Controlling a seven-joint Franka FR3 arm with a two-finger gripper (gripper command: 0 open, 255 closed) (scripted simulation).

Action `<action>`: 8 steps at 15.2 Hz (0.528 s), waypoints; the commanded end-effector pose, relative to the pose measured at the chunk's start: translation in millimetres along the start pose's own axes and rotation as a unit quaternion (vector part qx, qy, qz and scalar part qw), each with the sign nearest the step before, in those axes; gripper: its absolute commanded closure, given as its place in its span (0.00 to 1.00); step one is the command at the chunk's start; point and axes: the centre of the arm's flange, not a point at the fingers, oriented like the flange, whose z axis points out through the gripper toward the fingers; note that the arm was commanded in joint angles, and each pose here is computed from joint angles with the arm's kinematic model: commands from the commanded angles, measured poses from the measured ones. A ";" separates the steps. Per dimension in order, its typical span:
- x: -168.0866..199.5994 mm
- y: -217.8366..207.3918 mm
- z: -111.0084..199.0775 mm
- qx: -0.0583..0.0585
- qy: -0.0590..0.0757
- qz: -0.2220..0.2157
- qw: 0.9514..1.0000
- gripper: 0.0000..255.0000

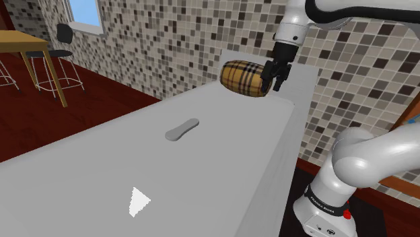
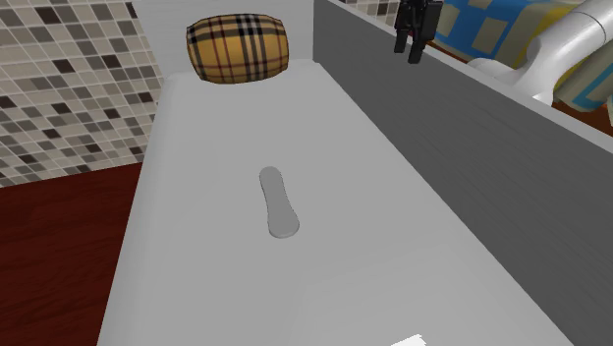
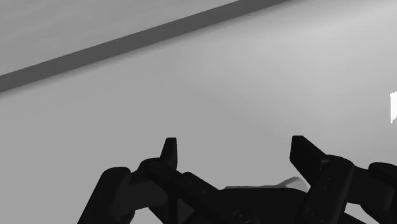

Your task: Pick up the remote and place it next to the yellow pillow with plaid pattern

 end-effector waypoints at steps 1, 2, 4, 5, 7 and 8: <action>0.0 0.0 0.0 0.000 0.000 0.000 1.000 0.00; 4.8 -9.9 7.7 -0.001 0.001 0.019 1.000 0.00; 15.7 -29.0 23.1 -0.004 0.003 0.056 0.998 0.00; 21.6 -38.2 30.8 -0.006 0.004 0.074 0.997 0.00; 34.6 -55.9 46.3 -0.009 0.006 0.112 0.994 0.00; 41.6 -64.3 54.1 -0.010 0.007 0.130 0.991 0.00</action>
